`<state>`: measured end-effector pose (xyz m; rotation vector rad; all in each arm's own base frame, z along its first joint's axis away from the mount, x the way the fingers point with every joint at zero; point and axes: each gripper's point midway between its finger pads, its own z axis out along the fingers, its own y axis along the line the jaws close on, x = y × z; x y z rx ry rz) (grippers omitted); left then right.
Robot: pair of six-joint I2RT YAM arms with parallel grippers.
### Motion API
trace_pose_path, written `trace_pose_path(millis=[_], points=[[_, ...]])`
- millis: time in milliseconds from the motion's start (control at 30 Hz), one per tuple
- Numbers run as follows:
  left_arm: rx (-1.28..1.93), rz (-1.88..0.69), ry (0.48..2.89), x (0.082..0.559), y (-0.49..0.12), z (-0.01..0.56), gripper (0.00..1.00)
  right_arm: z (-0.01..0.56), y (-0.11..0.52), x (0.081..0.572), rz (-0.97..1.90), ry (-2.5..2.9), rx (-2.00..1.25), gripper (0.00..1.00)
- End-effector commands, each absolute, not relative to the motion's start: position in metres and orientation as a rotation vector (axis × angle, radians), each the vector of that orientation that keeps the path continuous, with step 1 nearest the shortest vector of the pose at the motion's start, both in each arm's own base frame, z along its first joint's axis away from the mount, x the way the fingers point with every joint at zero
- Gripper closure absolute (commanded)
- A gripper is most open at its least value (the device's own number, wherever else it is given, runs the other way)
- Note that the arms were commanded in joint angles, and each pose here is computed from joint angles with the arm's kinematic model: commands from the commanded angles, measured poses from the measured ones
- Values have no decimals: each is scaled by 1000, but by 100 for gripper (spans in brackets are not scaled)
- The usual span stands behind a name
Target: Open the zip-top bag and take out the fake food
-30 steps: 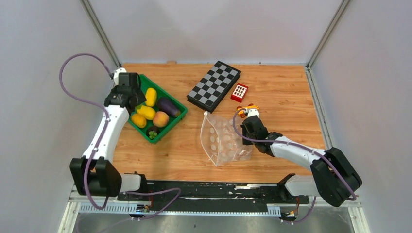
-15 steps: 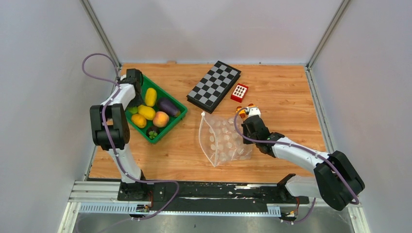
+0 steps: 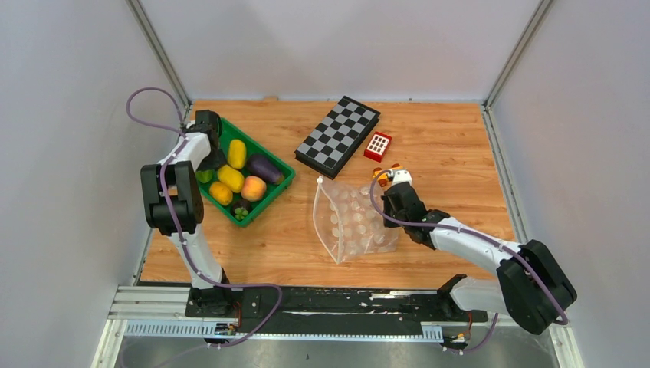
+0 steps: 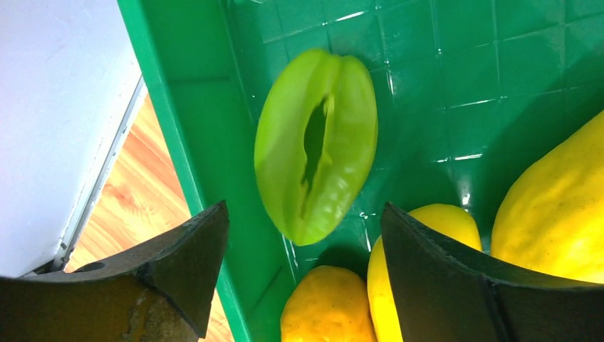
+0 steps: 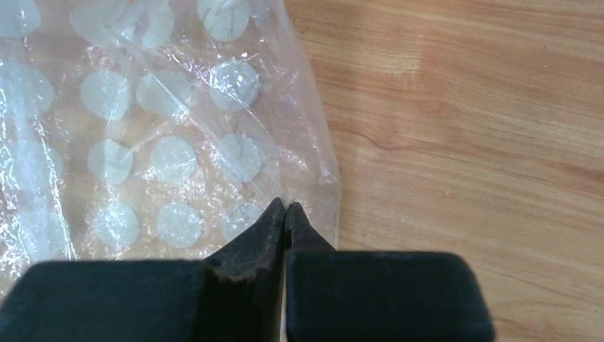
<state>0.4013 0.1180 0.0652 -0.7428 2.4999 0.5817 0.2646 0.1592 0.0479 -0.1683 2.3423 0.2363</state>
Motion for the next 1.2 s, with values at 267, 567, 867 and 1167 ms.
trace_pose_path(millis=[267,567,867,1167], points=[[-732,350,2382,397,97,146,6,101,151,263,278,2224,-102,92],[-557,47,2181,333,52,237,0,176,104,246,166,2099,31,24],[-412,-18,1791,223,32,311,0,286,38,211,109,1808,200,0],[-353,38,1759,168,30,319,0,334,-4,190,25,1583,231,0]])
